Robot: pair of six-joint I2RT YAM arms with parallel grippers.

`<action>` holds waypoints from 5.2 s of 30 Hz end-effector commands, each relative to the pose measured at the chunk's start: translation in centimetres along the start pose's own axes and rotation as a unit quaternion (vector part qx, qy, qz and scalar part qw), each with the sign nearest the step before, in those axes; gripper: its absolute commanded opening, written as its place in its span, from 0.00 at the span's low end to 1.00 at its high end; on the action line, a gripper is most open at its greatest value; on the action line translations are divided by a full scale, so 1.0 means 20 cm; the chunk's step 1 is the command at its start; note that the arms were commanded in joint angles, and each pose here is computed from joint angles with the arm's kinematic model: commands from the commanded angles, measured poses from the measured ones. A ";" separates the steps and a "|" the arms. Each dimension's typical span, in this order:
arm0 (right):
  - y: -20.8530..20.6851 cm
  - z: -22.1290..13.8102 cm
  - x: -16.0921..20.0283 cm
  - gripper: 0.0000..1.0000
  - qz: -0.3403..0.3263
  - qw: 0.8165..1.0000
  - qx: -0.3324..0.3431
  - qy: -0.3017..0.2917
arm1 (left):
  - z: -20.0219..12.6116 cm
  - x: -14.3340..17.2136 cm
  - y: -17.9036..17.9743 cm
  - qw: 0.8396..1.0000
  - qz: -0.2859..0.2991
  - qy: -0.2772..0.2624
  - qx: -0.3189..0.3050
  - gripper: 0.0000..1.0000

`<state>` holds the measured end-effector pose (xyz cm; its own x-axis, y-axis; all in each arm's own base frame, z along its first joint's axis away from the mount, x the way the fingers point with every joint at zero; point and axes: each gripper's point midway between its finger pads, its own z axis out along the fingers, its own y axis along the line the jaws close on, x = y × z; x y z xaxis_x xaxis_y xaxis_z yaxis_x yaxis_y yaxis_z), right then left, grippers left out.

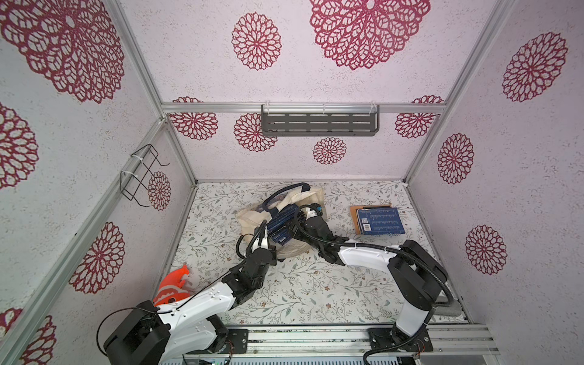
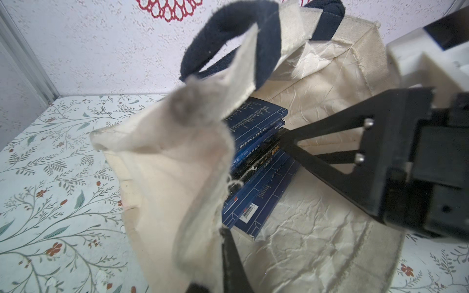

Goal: Take out the books from the canvas bag
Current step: Pick up the book from the canvas bag, then place the book on the book.

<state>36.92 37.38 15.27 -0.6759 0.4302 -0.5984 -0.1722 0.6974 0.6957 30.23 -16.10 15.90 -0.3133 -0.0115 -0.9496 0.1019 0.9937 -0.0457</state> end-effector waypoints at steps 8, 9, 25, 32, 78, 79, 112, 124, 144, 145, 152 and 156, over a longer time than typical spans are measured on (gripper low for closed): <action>0.15 0.17 -0.09 0.58 0.014 0.999 -0.037 -0.024 | -0.05 -0.06 -0.07 0.999 -0.007 -0.024 0.038 0.00; 0.16 0.18 -0.10 0.57 0.015 0.999 -0.039 -0.026 | -0.05 -0.06 -0.07 0.999 -0.008 -0.025 0.038 0.00; 0.22 0.26 -0.22 0.31 0.012 0.998 -0.041 -0.038 | -0.04 -0.06 -0.08 0.999 -0.005 -0.021 0.040 0.00; 0.28 0.25 -0.29 0.31 0.001 0.998 -0.045 -0.050 | -0.03 -0.05 -0.09 0.999 -0.003 -0.018 0.042 0.00; 0.23 -0.26 -0.27 0.00 -0.002 0.994 -0.111 -0.022 | -0.02 -0.04 -0.07 0.999 -0.004 -0.014 0.029 0.00; 0.23 -0.30 -0.27 0.00 -0.013 0.993 -0.114 -0.023 | -0.02 -0.04 -0.07 1.000 -0.005 -0.015 0.027 0.00; -0.43 -1.34 -1.03 0.00 -0.028 0.937 0.045 -0.345 | 0.00 -0.03 -0.08 1.000 0.001 -0.007 0.023 0.00; -0.88 -1.28 -1.16 0.00 0.111 0.920 0.036 -0.375 | -0.01 -0.03 -0.08 1.000 -0.001 -0.008 0.026 0.00; -1.56 -0.96 -0.99 0.00 0.263 0.903 0.118 -0.318 | -0.01 -0.03 -0.08 1.000 0.001 -0.007 0.025 0.00; -1.60 -0.94 -0.97 0.00 0.267 0.903 0.130 -0.311 | -0.01 -0.04 -0.08 1.000 0.000 -0.008 0.025 0.00; -1.67 -0.89 -0.96 0.12 0.282 0.900 0.147 -0.299 | -0.01 -0.03 -0.08 1.000 0.003 -0.006 0.024 0.00; -1.70 -0.90 -0.94 0.42 0.283 0.899 0.172 -0.288 | -0.01 -0.03 -0.09 1.000 0.004 -0.006 0.025 0.00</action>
<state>41.86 -4.03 8.34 -0.1132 0.9338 -0.3395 0.4018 0.3555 0.8439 30.16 -16.55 15.33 -0.3230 0.0022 -0.9464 0.1229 0.9916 -0.0396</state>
